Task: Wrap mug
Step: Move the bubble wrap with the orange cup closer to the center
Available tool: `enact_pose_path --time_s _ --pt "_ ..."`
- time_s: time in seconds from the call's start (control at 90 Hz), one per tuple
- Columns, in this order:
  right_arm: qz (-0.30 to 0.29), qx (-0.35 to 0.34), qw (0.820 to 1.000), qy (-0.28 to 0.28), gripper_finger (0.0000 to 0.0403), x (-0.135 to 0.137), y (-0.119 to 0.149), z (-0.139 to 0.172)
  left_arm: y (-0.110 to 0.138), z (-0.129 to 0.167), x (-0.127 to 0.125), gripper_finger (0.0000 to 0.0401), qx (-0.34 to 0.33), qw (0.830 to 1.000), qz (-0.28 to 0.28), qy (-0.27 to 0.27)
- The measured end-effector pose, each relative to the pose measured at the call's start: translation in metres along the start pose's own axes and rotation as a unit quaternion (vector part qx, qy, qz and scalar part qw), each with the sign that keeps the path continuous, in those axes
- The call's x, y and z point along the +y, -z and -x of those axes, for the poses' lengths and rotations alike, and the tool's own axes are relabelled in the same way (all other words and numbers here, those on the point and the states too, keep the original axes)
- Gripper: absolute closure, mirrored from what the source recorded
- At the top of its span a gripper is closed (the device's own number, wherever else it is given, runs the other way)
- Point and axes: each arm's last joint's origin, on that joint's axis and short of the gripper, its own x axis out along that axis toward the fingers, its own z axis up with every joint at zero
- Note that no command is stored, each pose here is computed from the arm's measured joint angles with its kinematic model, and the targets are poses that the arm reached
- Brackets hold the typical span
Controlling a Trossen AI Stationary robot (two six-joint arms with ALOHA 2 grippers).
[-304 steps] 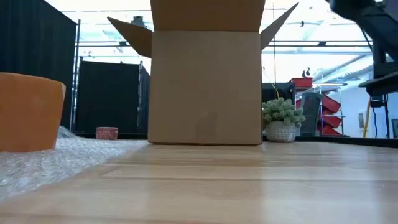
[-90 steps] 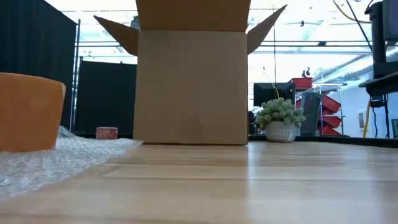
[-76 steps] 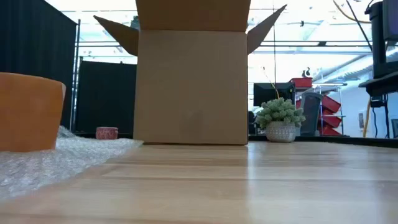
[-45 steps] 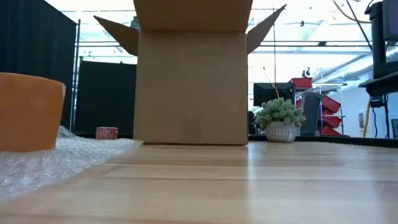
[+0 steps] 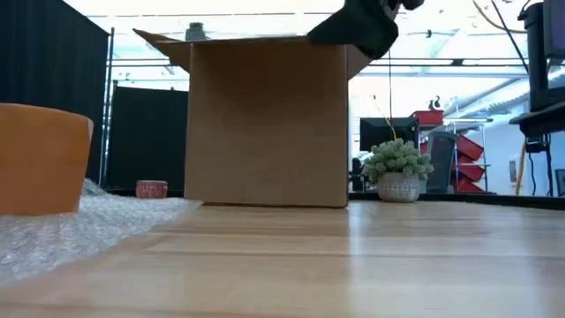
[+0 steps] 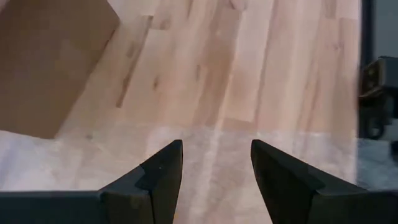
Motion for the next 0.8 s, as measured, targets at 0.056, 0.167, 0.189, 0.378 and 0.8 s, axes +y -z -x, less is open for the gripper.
enact_pose_path --time_s 0.056,0.167,0.189,0.378,0.8 --pt "0.021 0.006 1.000 -0.004 0.0142 0.007 0.005 -0.003 0.004 -0.001 -0.005 0.0223 0.003 1.000 -0.005 0.005" --pt "0.027 -0.009 1.000 0.013 0.0142 0.013 0.006 -0.001 0.010 0.000 -0.012 0.0223 0.003 1.000 0.004 0.012" --pt "0.022 -0.012 1.000 0.012 0.0142 0.014 0.005 0.000 0.012 0.000 -0.015 0.0223 0.002 1.000 0.008 0.015" --pt "-0.001 -0.045 0.999 -0.027 0.0142 0.036 0.006 0.001 0.028 -0.012 -0.044 0.0223 0.033 0.998 0.012 0.060" --pt "0.033 -0.055 0.998 0.026 0.0142 0.063 0.043 -0.032 0.079 -0.089 -0.119 0.0223 0.158 0.975 0.026 0.156"
